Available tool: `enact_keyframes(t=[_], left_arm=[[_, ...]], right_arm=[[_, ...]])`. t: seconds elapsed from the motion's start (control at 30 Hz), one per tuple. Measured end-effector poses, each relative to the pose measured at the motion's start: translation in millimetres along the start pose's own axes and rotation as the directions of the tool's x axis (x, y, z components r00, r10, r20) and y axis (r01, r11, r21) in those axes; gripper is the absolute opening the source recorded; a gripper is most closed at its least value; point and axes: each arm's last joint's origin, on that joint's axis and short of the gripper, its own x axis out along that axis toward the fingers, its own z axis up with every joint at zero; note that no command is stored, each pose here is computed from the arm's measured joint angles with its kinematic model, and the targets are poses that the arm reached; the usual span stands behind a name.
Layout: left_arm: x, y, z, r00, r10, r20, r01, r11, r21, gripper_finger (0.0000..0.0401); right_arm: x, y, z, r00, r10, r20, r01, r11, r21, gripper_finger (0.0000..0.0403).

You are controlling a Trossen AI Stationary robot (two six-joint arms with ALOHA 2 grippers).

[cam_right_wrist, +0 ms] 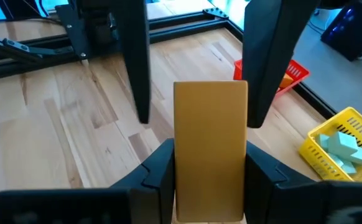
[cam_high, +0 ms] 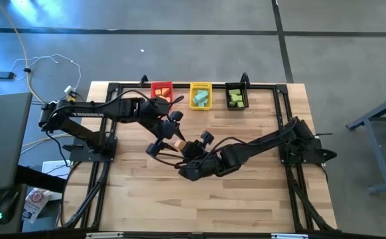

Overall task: Sort & place blocks by color
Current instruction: Put the orange block into the red bin

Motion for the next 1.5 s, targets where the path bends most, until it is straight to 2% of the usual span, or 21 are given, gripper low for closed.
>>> enact_keyframes(t=[0.17, 0.47, 0.63, 0.8, 0.97, 1.1, 1.17, 1.3, 1.37, 1.43, 1.5], left_arm=[[0.0, 0.1, 0.0, 1.000, 0.000, 0.000, 0.000, 1.000, 0.000, 0.0195], [1.0, -0.4, -1.2, 1.000, -0.005, -0.012, 0.005, 0.998, 0.056, 0.0107], [1.2, -0.2, -1.4, 1.000, 0.004, -0.018, -0.003, 0.998, 0.061, 0.0106], [0.6, 2.1, -9.5, 0.983, 0.118, -0.140, -0.110, 0.992, 0.069, 0.0106], [-6.5, 13.2, -22.5, 0.913, 0.282, -0.296, -0.280, 0.959, 0.050, 0.0108], [-18.5, 30.0, -35.7, 0.819, 0.405, -0.407, -0.444, 0.896, -0.002, 0.0108], [-26.9, 40.9, -43.4, 0.759, 0.464, -0.457, -0.538, 0.842, -0.036, 0.0108], [-47.6, 64.3, -58.5, 0.575, 0.602, -0.553, -0.748, 0.661, -0.059, 0.0110], [-57.2, 74.6, -65.4, 0.508, 0.636, -0.581, -0.808, 0.585, -0.066, 0.0110], [-65.8, 83.8, -73.7, 0.482, 0.636, -0.603, -0.837, 0.538, -0.101, 0.0109], [-73.1, 91.5, -81.4, 0.485, 0.623, -0.613, -0.846, 0.511, -0.150, 0.0109]], right_arm=[[0.1, -0.1, 0.2, 1.000, 0.000, 0.001, 0.000, 1.000, 0.001, 0.0108], [2.6, -0.5, 2.6, 0.999, 0.036, -0.005, -0.036, 0.999, 0.012, 0.0111], [5.6, -2.9, 3.7, 0.999, 0.040, -0.013, -0.040, 0.999, 0.006, 0.0145], [6.2, -4.7, 3.6, 1.000, 0.000, -0.001, 0.000, 1.000, -0.003, 0.0186], [5.5, -6.9, 0.3, 0.999, -0.048, -0.009, 0.048, 0.998, -0.031, 0.0198], [5.4, -10.1, -4.1, 0.996, -0.078, -0.041, 0.077, 0.996, -0.033, 0.0199], [5.3, -12.2, -6.7, 0.993, -0.097, -0.060, 0.095, 0.995, -0.038, 0.0199], [4.3, -15.7, -11.8, 0.987, -0.127, -0.098, 0.124, 0.992, -0.037, 0.0199], [3.9, -17.1, -13.6, 0.984, -0.137, -0.112, 0.134, 0.990, -0.036, 0.0199], [3.6, -18.2, -15.0, 0.982, -0.146, -0.123, 0.143, 0.989, -0.034, 0.0199], [3.4, -18.8, -15.7, 0.980, -0.151, -0.128, 0.149, 0.989, -0.027, 0.0200]])
